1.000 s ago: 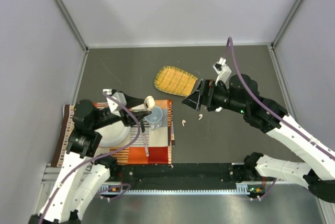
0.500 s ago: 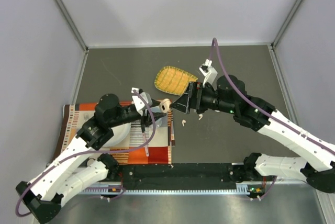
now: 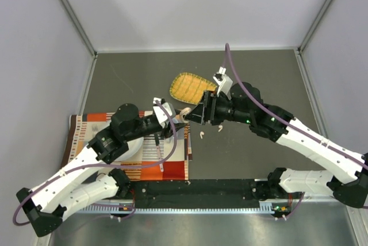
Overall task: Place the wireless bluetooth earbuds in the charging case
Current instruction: Pass from the left arm to the right
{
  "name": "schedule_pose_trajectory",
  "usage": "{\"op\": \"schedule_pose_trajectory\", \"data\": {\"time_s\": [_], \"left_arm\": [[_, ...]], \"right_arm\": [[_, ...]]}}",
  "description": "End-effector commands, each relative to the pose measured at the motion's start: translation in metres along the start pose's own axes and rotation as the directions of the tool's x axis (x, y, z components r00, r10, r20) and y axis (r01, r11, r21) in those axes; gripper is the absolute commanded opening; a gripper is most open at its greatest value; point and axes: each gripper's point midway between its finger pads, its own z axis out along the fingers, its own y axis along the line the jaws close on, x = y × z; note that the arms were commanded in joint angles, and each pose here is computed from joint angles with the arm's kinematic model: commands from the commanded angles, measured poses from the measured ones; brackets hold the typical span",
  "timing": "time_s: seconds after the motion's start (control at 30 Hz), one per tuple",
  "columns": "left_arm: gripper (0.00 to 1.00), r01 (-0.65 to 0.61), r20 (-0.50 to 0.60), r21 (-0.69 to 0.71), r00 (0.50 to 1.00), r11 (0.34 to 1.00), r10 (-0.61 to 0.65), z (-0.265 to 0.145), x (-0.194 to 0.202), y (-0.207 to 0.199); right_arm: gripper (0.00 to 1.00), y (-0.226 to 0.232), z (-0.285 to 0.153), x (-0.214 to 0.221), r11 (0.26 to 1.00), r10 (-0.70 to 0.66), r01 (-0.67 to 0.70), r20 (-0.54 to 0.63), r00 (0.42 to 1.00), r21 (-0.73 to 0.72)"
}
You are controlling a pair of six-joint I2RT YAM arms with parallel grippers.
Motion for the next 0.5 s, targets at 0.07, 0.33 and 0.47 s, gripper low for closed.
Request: {"op": "schedule_pose_trajectory", "data": {"time_s": [0.07, 0.33, 0.47], "left_arm": [[0.00, -0.035, 0.052, -0.019, 0.998, 0.999, 0.036, 0.0029, -0.0245, 0.0040], [0.00, -0.045, 0.066, -0.008, 0.997, 0.999, 0.046, 0.0014, -0.0295, 0.0004], [0.00, -0.044, 0.071, 0.003, 0.997, 0.999, 0.043, 0.0012, -0.0304, -0.0023]], "right_arm": [[0.56, 0.0058, 0.0072, 0.0049, 0.999, -0.016, 0.016, -0.016, 1.000, -0.031], [0.40, 0.0007, 0.0096, 0.0053, 0.999, -0.032, 0.032, -0.011, 0.999, -0.017], [0.32, -0.0013, 0.0096, 0.0059, 0.999, -0.035, 0.035, -0.008, 0.999, -0.013]]}}
